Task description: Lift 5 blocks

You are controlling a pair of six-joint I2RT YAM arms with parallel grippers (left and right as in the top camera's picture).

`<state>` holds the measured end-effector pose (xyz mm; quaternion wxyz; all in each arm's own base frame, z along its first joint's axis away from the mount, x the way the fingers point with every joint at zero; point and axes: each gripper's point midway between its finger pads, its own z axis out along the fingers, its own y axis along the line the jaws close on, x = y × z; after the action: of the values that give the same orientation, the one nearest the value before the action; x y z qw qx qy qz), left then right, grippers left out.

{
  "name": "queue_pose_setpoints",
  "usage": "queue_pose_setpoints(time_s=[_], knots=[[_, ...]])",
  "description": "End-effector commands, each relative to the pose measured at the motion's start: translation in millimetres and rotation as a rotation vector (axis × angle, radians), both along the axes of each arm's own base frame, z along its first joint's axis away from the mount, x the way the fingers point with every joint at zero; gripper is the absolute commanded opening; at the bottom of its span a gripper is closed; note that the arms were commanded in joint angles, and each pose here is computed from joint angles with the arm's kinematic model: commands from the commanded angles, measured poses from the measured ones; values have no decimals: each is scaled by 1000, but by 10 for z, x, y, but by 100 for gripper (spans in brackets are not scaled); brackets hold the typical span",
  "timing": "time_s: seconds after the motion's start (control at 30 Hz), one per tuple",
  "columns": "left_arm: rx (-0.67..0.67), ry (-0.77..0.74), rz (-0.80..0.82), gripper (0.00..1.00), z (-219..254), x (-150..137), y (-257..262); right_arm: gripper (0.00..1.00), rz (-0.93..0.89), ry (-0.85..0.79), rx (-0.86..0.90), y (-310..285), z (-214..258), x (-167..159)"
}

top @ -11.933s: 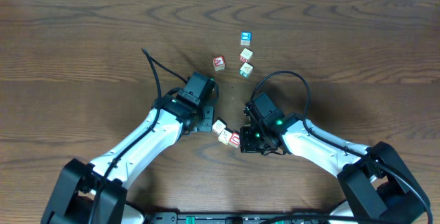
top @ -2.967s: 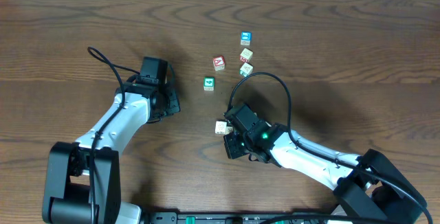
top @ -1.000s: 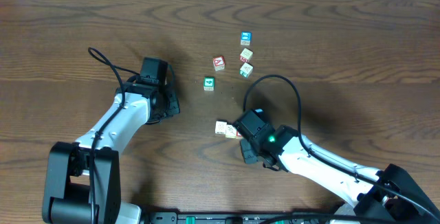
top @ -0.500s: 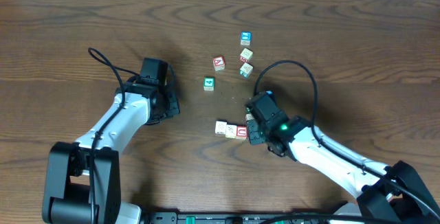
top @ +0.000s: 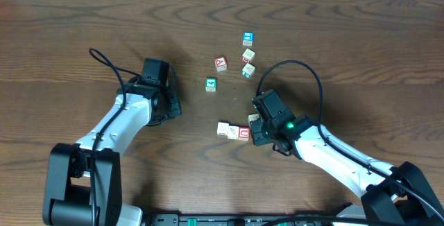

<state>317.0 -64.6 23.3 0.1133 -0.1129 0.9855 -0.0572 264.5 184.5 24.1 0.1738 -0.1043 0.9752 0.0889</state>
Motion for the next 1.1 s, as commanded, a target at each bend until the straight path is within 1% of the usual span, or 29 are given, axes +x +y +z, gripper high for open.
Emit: queue_pose_setpoints(time_s=[0.0, 0.2, 0.4, 0.57, 0.77, 0.97, 1.07], knots=[[-5, -22, 13, 7, 75, 43, 8, 1, -10, 19, -35, -95, -97, 14], [-5, -21, 13, 7, 75, 42, 8, 1, -59, 71, -69, -197, -283, 1], [-5, -22, 13, 7, 75, 43, 9, 1, -82, 43, -87, -257, -276, 78], [-5, -22, 13, 7, 75, 43, 9, 1, -84, 10, -66, -218, -238, 166], [-5, -21, 13, 7, 75, 42, 8, 1, -94, -65, -25, -193, -155, 379], [-6, -25, 13, 7, 78, 51, 7, 1, -122, -84, -20, -288, -108, 500], [-7, -30, 13, 7, 81, 62, 5, 1, -95, -90, 15, -209, -54, 542]])
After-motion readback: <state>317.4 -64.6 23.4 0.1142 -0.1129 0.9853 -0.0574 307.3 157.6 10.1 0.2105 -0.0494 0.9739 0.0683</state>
